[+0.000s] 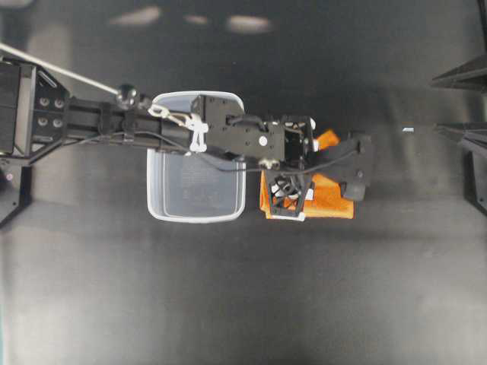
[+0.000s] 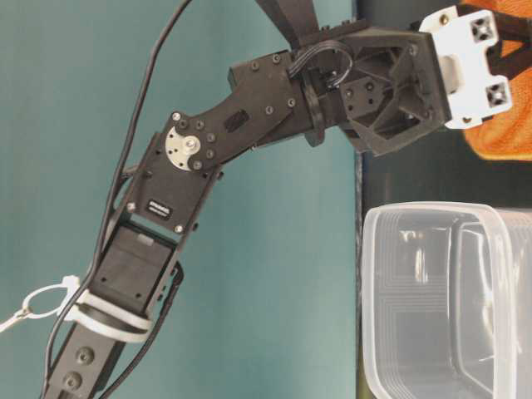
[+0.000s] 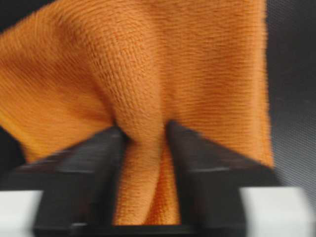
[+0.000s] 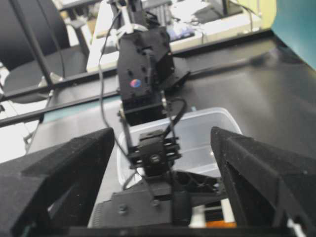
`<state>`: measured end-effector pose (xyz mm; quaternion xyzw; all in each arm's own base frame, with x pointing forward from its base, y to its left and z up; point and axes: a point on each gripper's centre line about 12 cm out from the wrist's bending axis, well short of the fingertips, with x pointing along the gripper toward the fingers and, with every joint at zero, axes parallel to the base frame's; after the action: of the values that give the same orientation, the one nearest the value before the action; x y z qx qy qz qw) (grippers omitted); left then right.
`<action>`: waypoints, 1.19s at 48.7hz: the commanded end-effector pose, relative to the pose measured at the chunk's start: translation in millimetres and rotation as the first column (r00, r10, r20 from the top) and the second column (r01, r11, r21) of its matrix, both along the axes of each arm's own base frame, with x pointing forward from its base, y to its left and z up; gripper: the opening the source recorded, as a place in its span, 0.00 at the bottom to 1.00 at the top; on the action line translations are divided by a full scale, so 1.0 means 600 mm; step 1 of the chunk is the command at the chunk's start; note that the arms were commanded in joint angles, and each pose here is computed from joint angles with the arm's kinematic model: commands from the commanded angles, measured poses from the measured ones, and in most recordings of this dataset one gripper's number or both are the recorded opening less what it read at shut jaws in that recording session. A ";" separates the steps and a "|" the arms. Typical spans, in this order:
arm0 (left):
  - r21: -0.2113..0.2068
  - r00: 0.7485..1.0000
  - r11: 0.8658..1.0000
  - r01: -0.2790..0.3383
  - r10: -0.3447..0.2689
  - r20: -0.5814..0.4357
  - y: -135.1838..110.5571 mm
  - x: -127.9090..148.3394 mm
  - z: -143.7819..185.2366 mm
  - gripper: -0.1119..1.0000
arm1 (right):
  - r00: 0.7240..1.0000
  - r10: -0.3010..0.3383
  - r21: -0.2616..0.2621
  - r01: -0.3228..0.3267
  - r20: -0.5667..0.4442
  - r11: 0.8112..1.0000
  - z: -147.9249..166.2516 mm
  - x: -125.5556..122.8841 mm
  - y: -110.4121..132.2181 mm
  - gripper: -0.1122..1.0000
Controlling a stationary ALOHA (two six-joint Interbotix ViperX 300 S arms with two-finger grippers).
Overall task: Place the orange towel into the container with the left arm.
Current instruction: 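Close the left gripper on the orange towel, then lift the towel and swing it left over the clear container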
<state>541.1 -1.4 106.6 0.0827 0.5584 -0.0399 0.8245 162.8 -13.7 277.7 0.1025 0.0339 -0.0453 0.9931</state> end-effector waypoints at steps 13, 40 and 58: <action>0.004 0.993 1.000 -0.006 0.005 0.115 0.008 -0.003 0.129 0.16 | 1.000 -0.003 0.000 0.003 0.015 1.000 0.007 0.002 -0.001 0.79; 0.007 0.992 0.995 -0.095 0.094 0.084 0.064 -0.218 0.351 0.16 | 0.999 -0.003 -0.004 0.003 0.032 1.000 0.014 -0.001 -0.001 0.79; 0.026 0.995 0.998 -0.051 0.048 0.092 0.060 -0.272 0.279 0.16 | 1.000 -0.003 -0.001 0.003 0.031 1.000 0.013 -0.001 -0.001 0.79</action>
<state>381.1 36.4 269.4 0.0740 0.5396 -0.0056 0.8387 161.2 -13.5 279.6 0.1015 0.0278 -0.0447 0.9934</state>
